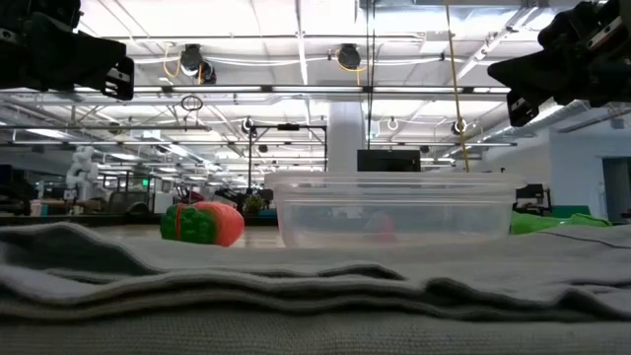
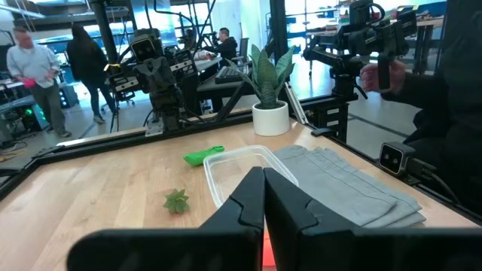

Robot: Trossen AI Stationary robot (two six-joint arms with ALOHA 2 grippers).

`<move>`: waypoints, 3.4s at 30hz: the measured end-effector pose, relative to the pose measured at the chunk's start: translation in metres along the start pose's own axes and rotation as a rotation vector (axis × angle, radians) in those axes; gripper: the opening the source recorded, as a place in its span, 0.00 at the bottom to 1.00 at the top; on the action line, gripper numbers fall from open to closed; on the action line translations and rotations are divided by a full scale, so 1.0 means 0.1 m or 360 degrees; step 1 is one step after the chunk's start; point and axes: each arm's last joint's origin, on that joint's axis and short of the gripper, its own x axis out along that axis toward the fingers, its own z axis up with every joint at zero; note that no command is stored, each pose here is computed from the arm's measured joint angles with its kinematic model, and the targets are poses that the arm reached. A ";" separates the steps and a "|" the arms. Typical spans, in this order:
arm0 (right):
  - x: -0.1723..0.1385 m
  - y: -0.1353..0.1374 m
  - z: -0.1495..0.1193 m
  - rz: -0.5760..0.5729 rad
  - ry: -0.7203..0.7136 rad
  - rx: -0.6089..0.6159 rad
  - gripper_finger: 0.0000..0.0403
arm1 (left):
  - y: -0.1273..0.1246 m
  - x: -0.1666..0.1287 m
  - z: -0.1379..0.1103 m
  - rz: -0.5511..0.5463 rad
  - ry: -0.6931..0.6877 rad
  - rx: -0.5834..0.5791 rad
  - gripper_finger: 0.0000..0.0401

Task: Pick and placing Produce into tupperware

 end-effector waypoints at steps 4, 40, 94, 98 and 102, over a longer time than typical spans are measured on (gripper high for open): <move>0.00 0.00 0.00 0.0001 0.0000 0.0000 0.00 | 0.00 0.00 0.00 0.0000 0.0001 0.0000 0.01; 0.00 0.00 0.00 0.0000 0.0000 -0.0044 0.00 | 0.06 -0.01 0.04 0.0323 -0.0064 -0.0179 0.01; 0.47 0.29 0.89 0.0053 0.0427 -0.0134 0.00 | 0.11 -0.03 0.26 0.0487 -0.0138 -0.0074 0.01; 0.47 0.29 0.90 -0.0045 0.0480 -0.0109 0.00 | 0.11 -0.03 0.26 0.0486 -0.0138 -0.0079 0.01; 0.49 0.30 0.92 -0.0133 0.0629 -0.0043 0.00 | 0.11 -0.03 0.26 0.0486 -0.0137 -0.0079 0.01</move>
